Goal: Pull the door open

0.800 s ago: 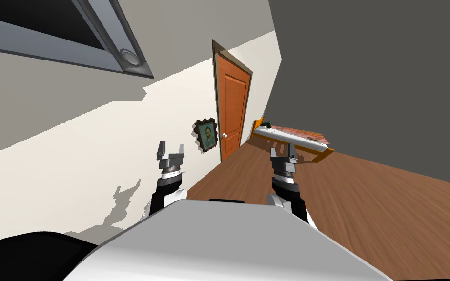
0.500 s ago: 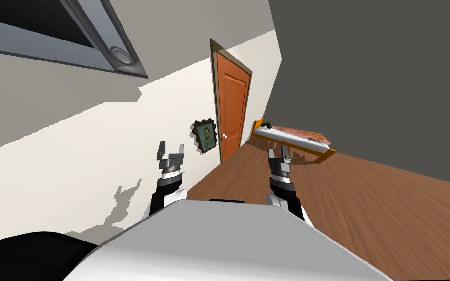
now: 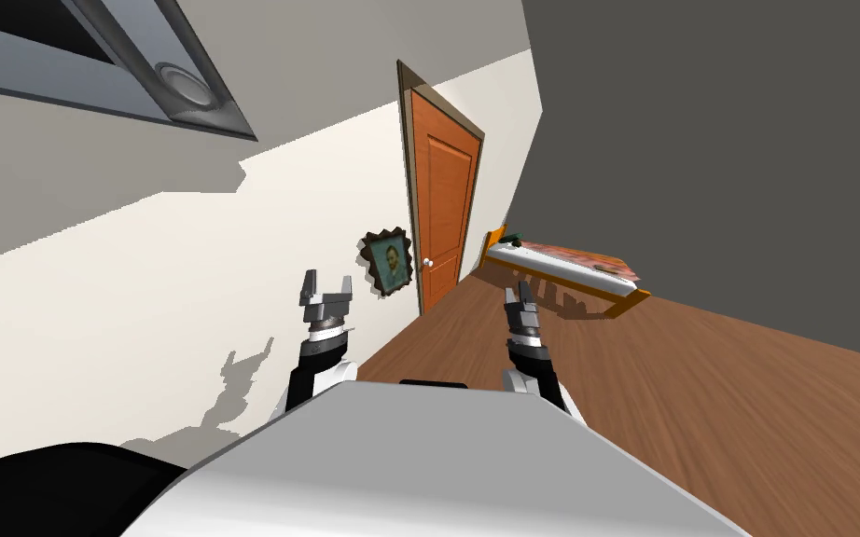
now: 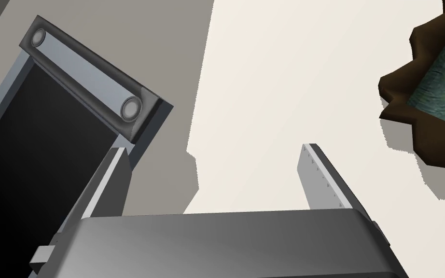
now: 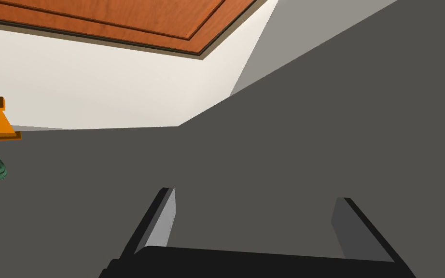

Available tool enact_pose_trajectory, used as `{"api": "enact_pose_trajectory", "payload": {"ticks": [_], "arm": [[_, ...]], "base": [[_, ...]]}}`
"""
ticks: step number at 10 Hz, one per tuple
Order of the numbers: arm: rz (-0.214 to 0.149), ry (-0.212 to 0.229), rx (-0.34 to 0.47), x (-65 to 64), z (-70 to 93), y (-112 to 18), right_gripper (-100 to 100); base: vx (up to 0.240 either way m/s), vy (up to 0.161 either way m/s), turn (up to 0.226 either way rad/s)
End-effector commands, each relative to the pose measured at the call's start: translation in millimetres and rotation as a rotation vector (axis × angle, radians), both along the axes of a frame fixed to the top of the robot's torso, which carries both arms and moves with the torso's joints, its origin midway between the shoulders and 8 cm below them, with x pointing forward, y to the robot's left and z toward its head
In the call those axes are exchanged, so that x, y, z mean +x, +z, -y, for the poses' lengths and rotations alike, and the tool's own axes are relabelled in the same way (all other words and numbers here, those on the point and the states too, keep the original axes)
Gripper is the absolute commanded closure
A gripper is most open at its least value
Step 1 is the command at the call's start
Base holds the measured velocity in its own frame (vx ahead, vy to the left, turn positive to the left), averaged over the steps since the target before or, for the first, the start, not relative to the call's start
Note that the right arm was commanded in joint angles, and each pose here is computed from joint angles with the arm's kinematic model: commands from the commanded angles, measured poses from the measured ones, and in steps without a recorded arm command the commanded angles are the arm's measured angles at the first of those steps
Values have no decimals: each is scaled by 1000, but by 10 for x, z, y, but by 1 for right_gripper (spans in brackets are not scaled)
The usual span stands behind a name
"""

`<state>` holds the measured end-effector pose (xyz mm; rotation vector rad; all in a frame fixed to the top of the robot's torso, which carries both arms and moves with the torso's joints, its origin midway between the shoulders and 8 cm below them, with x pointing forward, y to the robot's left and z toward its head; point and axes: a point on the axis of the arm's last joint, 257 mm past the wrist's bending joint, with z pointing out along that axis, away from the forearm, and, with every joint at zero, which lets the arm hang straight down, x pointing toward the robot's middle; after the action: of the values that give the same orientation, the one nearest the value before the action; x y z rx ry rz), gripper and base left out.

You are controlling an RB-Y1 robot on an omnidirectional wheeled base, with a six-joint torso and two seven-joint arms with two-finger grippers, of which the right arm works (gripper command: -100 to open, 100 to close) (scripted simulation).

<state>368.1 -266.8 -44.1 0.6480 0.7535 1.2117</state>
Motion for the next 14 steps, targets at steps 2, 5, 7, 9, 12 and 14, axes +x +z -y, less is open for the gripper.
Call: {"api": "enact_pose_trajectory", "payload": {"ticks": [2, 5, 7, 9, 12, 14], "arm": [[-25, -12, -53, 78, -52, -140, -100], [-61, -26, -134, 183, -156, -354, -100], [-79, -32, -179, 236, -214, -470, -100], [-97, -38, -224, 286, -274, -589, -100], [-124, -46, -298, 361, -374, -782, -100], [-140, -50, -349, 407, -442, -911, -100]], "base": [[89, -42, 10], [100, -44, 14], [117, -44, 17], [99, -41, 13], [92, -44, 16], [93, -37, 16]]}}
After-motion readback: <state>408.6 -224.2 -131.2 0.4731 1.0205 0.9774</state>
